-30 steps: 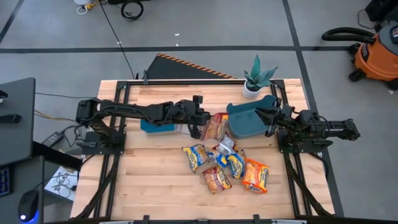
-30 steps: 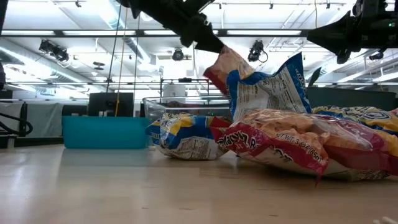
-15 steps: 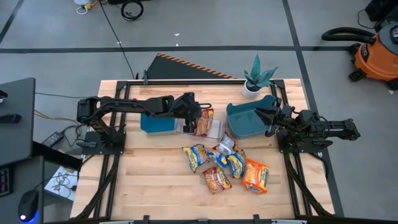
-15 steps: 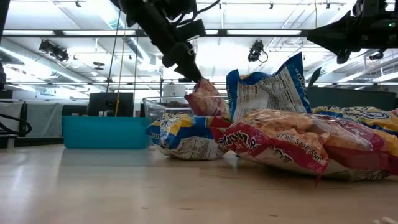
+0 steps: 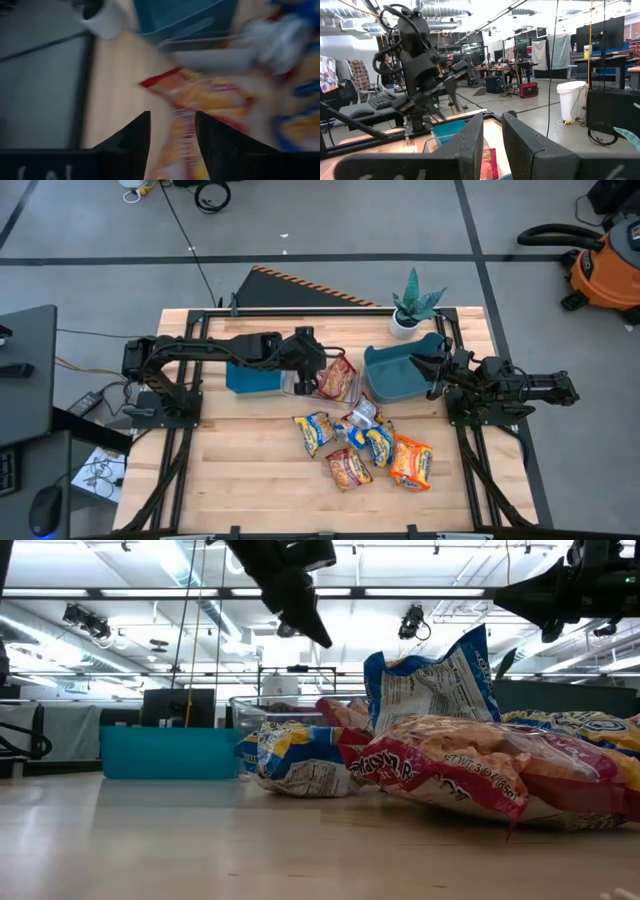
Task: Sort Maruchan noodles
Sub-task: Put the red noodle pack into the transparent bin, then put the blue noodle pack into the right blue bin
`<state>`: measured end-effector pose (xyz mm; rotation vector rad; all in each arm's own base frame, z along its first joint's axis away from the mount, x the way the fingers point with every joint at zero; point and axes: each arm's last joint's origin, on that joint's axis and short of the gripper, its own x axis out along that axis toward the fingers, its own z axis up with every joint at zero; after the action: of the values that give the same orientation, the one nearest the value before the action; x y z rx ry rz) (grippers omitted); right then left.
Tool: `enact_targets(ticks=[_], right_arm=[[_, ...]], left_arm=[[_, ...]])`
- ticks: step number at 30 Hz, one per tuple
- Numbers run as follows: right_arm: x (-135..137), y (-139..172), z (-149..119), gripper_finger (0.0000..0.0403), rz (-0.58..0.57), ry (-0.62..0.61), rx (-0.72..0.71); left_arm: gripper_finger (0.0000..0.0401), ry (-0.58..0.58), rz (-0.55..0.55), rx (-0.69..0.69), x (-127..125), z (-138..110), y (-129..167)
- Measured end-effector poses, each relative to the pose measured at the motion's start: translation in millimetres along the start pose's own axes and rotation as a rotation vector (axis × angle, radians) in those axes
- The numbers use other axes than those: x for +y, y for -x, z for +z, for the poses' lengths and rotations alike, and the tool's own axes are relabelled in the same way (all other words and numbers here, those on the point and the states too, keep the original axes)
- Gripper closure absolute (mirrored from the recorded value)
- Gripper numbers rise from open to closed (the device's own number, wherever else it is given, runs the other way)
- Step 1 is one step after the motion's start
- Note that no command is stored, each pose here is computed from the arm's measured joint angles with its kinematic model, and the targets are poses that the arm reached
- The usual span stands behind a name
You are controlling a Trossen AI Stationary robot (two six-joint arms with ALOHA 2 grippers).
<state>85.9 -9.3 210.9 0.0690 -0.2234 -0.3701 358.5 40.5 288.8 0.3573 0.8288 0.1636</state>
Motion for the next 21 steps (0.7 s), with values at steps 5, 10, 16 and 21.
enact_targets(ticks=[5, 10, 16, 21], right_arm=[[0.0, 0.0, 0.0, 0.0325, 0.000, 0.000, 0.000], [0.0, 0.0, 0.1, 0.0325, 0.000, 0.000, -0.001], [0.0, -0.1, 1.6, 0.0325, -0.001, -0.007, -0.015], [0.0, -0.1, 1.9, 0.0325, -0.002, -0.008, -0.019]], left_arm=[[0.0245, 0.091, -0.312, -0.014, -20.5, -0.7, 0.2], [0.0246, 0.145, -0.421, 0.019, -50.9, 3.3, -5.6], [0.0246, 0.065, -0.462, 0.175, -103.3, -4.9, -15.3], [0.0246, -0.066, -0.357, 0.302, -124.8, -16.3, -13.8]])
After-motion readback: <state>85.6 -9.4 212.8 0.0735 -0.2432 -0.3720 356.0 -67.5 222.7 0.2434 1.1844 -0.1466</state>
